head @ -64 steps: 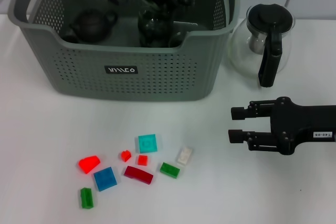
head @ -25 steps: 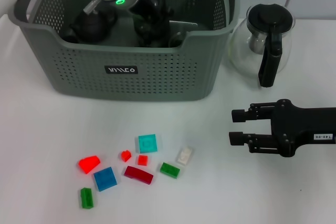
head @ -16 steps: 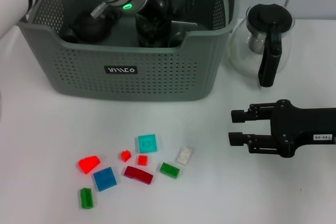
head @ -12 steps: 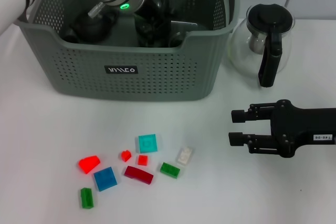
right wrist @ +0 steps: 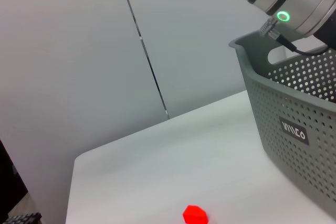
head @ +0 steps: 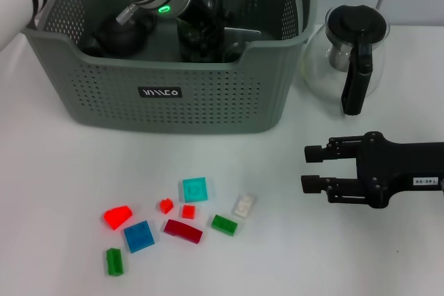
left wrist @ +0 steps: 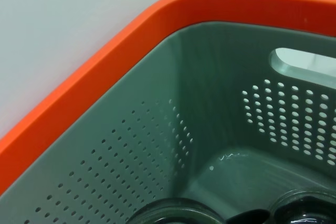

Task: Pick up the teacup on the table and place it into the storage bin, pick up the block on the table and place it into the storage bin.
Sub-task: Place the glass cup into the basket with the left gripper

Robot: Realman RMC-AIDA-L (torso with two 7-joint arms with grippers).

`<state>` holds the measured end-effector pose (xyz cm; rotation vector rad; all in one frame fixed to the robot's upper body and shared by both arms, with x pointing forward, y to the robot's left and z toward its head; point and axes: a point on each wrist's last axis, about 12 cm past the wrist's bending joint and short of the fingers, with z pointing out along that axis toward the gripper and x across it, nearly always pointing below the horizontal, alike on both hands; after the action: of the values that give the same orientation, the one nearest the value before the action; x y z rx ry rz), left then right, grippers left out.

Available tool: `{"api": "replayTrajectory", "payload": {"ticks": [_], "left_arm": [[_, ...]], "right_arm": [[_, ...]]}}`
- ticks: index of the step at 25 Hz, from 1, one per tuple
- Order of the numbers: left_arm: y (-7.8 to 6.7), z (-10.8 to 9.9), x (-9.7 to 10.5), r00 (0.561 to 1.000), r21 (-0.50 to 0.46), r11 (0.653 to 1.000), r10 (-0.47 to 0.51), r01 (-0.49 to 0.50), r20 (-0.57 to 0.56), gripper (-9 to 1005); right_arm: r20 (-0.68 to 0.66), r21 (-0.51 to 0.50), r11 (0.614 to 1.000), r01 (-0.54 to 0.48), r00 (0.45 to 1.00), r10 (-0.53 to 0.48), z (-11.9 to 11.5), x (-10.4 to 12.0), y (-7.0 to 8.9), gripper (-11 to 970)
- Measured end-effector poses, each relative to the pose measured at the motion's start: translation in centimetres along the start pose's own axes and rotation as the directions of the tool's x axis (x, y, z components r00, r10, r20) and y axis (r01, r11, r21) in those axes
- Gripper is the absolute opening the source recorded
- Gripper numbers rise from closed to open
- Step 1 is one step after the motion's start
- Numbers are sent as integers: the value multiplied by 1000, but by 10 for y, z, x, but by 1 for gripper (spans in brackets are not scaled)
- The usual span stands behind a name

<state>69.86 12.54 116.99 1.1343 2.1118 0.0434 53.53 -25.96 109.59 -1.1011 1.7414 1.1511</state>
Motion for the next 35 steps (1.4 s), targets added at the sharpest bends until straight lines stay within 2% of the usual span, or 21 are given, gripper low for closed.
{"api": "replayTrajectory", "payload": {"ticks": [11, 17, 27, 35], "left_arm": [[0, -2, -2, 1000, 12, 1000, -1, 1, -9, 42], [2, -3, -3, 1000, 9, 1000, -7, 7, -3, 158], [7, -21, -9, 999, 10, 1000, -22, 21, 36, 175], [11, -40, -5, 996, 10, 998, -59, 59, 62, 367]], "right_arm": [[5, 0, 1000, 7, 1000, -7, -1, -2, -1, 593], [4, -2, 1000, 12, 1000, -12, 1, -3, -1, 593], [6, 7, 1000, 11, 1000, -11, -2, -3, -2, 593], [6, 6, 1000, 14, 1000, -15, -1, -4, -2, 593]]}}
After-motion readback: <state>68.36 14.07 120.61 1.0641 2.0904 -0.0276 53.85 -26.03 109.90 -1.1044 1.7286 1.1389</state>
